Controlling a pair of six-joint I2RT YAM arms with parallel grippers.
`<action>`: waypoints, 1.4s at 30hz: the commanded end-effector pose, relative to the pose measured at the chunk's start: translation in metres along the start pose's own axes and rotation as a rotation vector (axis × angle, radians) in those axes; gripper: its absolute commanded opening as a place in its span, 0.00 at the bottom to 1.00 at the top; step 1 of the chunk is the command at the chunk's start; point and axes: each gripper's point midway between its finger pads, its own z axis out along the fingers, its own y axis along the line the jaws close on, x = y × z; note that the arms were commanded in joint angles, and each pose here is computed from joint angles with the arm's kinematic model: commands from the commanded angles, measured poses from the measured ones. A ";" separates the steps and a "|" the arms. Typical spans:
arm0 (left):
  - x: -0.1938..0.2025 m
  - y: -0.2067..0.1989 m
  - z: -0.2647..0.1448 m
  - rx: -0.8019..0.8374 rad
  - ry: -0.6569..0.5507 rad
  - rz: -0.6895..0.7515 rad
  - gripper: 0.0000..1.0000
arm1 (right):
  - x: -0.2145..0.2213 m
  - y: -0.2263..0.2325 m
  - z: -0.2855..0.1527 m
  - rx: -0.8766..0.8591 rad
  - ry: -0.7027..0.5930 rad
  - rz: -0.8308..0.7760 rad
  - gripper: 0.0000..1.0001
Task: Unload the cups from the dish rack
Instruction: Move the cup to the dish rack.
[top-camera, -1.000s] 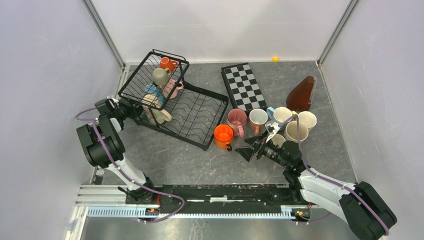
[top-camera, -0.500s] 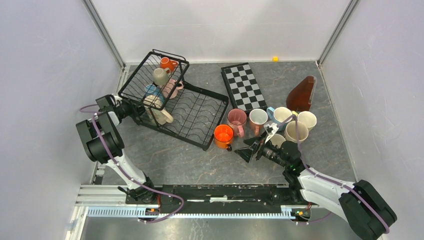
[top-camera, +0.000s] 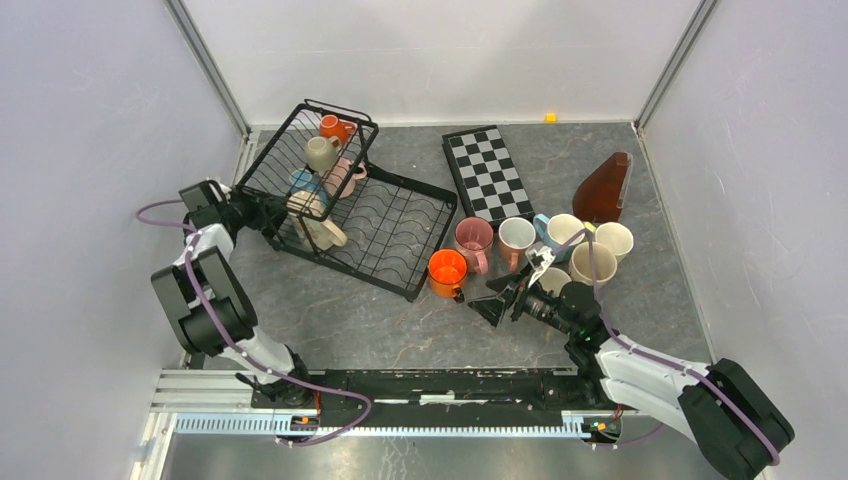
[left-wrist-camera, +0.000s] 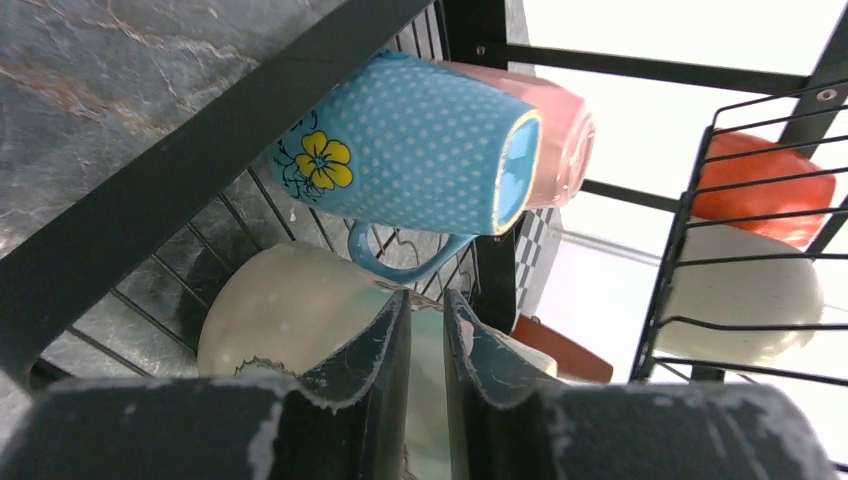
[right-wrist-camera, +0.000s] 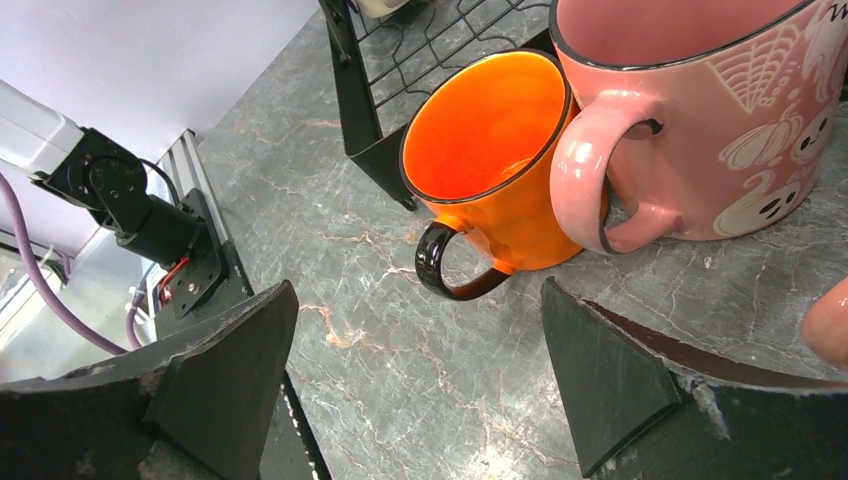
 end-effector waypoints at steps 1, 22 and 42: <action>-0.010 -0.002 -0.020 -0.070 -0.107 -0.006 0.26 | -0.007 -0.003 0.004 0.023 -0.003 -0.053 0.98; 0.010 0.033 -0.140 -0.417 -0.523 0.032 0.38 | -0.102 0.032 0.065 0.031 -0.023 -0.394 0.98; 0.121 -0.006 -0.176 -0.367 -0.282 0.393 0.66 | -0.096 0.076 0.226 -0.192 -0.043 -0.653 0.95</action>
